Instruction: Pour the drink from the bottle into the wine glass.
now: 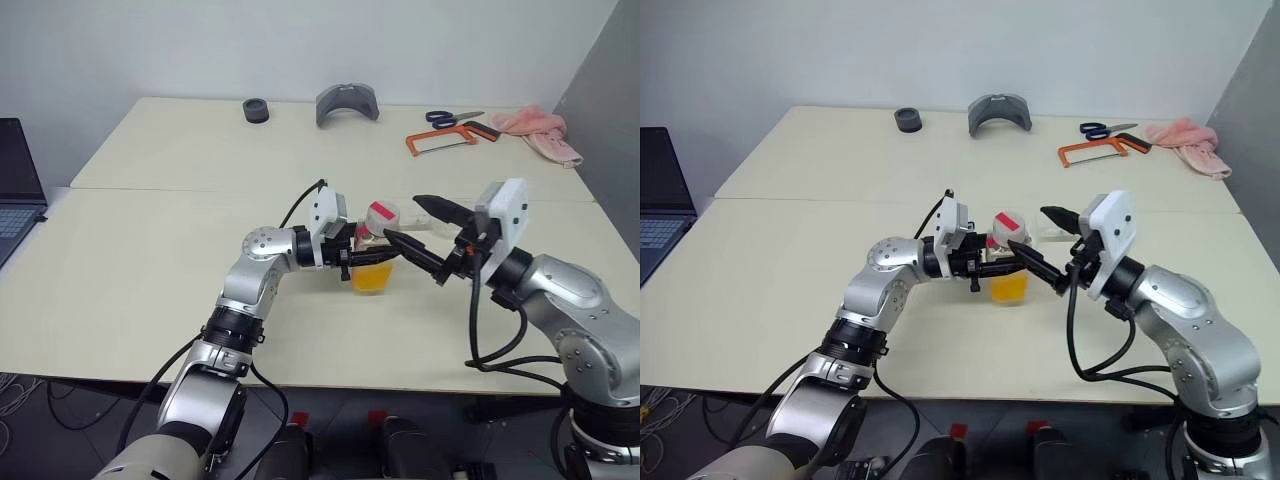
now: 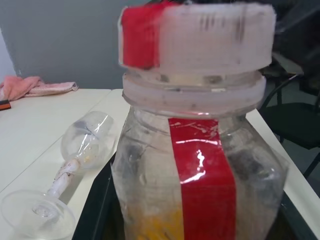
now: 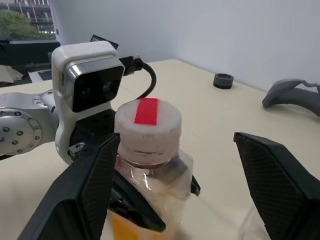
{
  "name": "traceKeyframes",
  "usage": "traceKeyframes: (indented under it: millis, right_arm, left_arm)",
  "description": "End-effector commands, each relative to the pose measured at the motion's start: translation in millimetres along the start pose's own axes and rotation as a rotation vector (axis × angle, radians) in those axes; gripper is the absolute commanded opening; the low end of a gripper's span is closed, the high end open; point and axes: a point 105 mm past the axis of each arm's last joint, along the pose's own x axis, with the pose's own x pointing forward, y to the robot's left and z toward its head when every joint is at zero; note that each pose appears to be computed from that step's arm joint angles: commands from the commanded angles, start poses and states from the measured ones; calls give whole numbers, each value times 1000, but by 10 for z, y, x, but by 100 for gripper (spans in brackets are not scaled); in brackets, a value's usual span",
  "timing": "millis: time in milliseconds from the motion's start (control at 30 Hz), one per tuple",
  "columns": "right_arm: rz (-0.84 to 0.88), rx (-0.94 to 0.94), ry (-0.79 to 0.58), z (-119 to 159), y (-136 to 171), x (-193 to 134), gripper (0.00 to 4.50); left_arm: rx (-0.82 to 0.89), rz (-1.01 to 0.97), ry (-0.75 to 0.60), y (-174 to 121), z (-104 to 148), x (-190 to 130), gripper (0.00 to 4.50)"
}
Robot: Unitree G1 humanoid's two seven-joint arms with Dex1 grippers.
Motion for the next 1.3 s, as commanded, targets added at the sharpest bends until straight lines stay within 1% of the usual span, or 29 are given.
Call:
traceKeyframes:
  millis: [33,133,200,433,833,1300]
  right_arm:
    - [58,-23,-58,194,122,-17,388]
    - [92,-23,-74,229,224,75,388]
    - [85,-42,-76,210,239,184,388]
    - [29,-83,-74,148,134,299,388]
    - [-33,-41,-82,101,14,263,388]
    - [-48,-14,-69,77,-22,164,388]
  left_arm:
    - [51,-2,-45,14,157,11,166]
    - [49,-9,-43,16,159,9,166]
    - [50,-16,-41,19,166,12,165]
    - [54,-25,-40,31,186,11,165]
    - [56,-28,-29,22,171,-7,165]
    - [58,-28,-23,21,161,-9,165]
